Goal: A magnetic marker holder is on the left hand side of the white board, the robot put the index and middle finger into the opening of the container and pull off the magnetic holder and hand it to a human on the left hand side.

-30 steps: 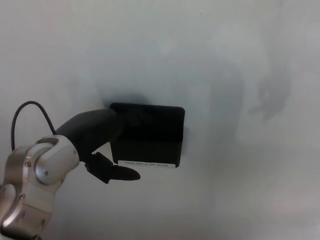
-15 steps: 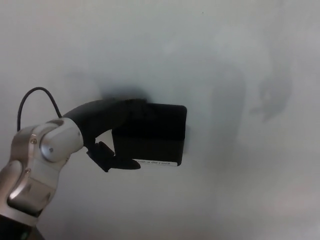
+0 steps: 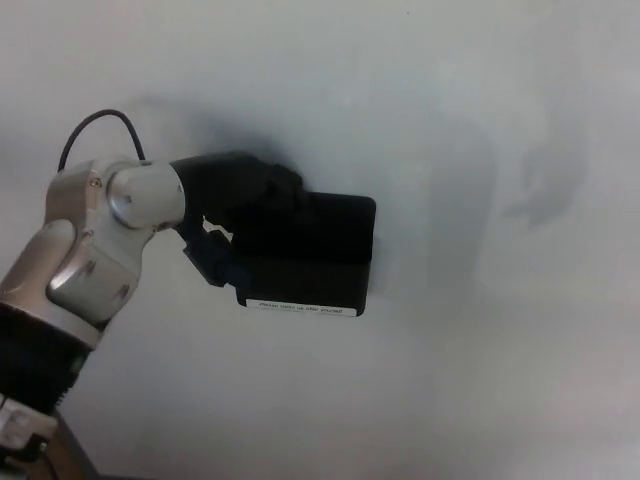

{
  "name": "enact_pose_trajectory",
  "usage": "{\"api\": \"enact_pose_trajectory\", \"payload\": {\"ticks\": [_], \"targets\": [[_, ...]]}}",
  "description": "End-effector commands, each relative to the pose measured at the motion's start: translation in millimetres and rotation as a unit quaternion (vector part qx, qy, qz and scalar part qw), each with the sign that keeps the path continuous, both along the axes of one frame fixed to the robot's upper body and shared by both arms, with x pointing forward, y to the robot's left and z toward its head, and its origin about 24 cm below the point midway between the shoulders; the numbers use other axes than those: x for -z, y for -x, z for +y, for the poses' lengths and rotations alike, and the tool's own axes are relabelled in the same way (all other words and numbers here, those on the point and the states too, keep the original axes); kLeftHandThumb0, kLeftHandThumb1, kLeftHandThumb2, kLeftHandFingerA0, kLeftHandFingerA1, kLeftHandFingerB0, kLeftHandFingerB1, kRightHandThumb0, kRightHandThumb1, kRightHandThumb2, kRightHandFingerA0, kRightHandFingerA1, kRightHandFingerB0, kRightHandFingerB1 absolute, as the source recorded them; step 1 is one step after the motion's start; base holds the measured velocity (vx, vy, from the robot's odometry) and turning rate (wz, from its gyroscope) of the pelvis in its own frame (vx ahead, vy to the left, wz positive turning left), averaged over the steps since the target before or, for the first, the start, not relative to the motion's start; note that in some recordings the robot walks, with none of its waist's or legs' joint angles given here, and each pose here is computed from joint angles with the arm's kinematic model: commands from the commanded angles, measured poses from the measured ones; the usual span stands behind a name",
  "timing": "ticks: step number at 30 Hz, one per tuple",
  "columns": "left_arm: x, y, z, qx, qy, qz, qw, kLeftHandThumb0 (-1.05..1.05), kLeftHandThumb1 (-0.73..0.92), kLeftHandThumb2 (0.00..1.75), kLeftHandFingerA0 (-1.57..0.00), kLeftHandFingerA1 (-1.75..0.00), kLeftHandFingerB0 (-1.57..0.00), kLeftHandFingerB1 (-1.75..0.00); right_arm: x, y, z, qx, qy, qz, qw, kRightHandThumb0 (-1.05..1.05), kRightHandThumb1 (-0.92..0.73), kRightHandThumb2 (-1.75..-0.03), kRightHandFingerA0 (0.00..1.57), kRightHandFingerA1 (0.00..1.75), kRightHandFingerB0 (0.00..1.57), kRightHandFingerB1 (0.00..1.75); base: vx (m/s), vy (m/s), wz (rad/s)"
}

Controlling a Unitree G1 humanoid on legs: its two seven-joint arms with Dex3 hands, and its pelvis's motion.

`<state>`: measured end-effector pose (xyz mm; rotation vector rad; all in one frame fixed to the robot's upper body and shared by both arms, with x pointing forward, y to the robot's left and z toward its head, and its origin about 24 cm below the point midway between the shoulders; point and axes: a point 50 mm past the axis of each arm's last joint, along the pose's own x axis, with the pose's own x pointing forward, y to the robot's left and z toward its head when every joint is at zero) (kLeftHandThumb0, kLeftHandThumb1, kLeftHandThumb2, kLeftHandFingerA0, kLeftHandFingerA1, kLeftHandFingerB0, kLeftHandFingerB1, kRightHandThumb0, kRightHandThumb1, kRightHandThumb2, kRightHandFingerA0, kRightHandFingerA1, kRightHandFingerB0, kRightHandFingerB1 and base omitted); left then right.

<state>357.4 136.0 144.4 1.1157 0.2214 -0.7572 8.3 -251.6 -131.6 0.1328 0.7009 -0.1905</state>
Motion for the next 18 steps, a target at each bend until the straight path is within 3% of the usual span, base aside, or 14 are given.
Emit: {"api": "enact_pose_trajectory", "payload": {"ticks": [1, 4, 5, 6, 7, 8, 9, 10, 13, 17, 18], "targets": [[-5, -13, 12, -0.043, -0.049, -0.022, 0.998, -0.79, 0.43, 0.76, -0.37, -0.44, -0.27, -0.39, -3, 1, -4, -0.009, 0.012, -0.006, 1.000, -0.61, -0.66, -0.60, 0.84, 0.57, 0.57, 0.38, 0.00, 0.000, 0.00], [-3, -14, 4, -0.030, -0.064, -0.026, 0.997, -0.77, 0.43, 0.76, -0.37, -0.44, -0.26, -0.39, -3, 2, -5, -0.008, 0.012, -0.005, 1.000, -0.59, -0.67, -0.60, 0.84, 0.57, 0.56, 0.38, 0.00, 0.000, 0.00], [-2, -13, 1, -0.024, -0.068, -0.030, 0.997, -0.81, 0.46, 0.77, -0.54, -0.48, -0.29, -0.39, -3, 2, -6, -0.006, 0.010, -0.006, 1.000, -0.61, -0.67, -0.61, 0.84, 0.57, 0.57, 0.38, 0.00, 0.000, 0.00], [-1, -12, -3, -0.017, -0.072, -0.034, 0.997, -0.81, 0.46, 0.77, -0.54, -0.48, -0.29, -0.39, -4, 2, -6, -0.005, 0.008, -0.007, 1.000, -0.61, -0.67, -0.61, 0.84, 0.57, 0.57, 0.38, 0.00, 0.000, 0.00], [0, -10, -7, -0.008, -0.077, -0.038, 0.996, -0.84, 0.48, 0.77, -0.72, -0.52, -0.32, -0.39, -4, 3, -6, -0.005, 0.009, -0.008, 1.000, -0.62, -0.67, -0.61, 0.83, 0.56, 0.57, 0.38, 0.00, 0.000, 0.00], [4, -5, -17, 0.012, -0.091, -0.049, 0.995, -0.83, 0.48, 0.79, -0.73, -0.61, -0.34, -0.41, -4, 4, -6, -0.007, 0.010, -0.006, 1.000, -0.60, -0.67, -0.61, 0.83, 0.56, 0.55, 0.38, 0.00, 0.000, 0.00], [5, -3, -21, 0.023, -0.099, -0.056, 0.993, -0.83, 0.48, 0.79, -0.73, -0.61, -0.34, -0.41, -4, 4, -6, -0.007, 0.011, -0.006, 1.000, -0.60, -0.67, -0.61, 0.83, 0.56, 0.55, 0.38, 0.00, 0.000, 0.00], [7, -1, -25, 0.036, -0.111, -0.064, 0.991, -0.75, 0.44, 0.80, -0.56, -0.52, -0.28, -0.41, -4, 4, -6, -0.010, 0.014, -0.006, 1.000, -0.60, -0.68, -0.61, 0.83, 0.55, 0.55, 0.38, -0.01, 0.003, 0.07], [16, 4, -37, 0.067, -0.148, -0.080, 0.984, -0.82, 0.48, 0.80, -0.60, -0.52, -0.33, -0.40, -5, 4, -5, -0.014, 0.019, -0.008, 1.000, -0.60, -0.69, -0.61, 0.82, 0.55, 0.55, 0.38, 0.01, 0.000, 0.13], [23, 9, -49, 0.104, -0.184, -0.104, 0.972, -0.79, 0.44, 0.81, -0.56, -0.50, -0.33, -0.40, -5, 4, -6, -0.011, 0.018, -0.009, 1.000, -0.62, -0.67, -0.61, 0.82, 0.56, 0.56, 0.38, 0.02, 0.000, 0.10], [24, 11, -51, 0.115, -0.194, -0.108, 0.968, -0.87, 0.49, 0.82, -0.51, -0.46, -0.36, -0.41, -5, 3, -6, -0.013, 0.021, -0.011, 1.000, -0.59, -0.68, -0.61, 0.81, 0.54, 0.55, 0.38, 0.00, 0.000, 0.00]]}}
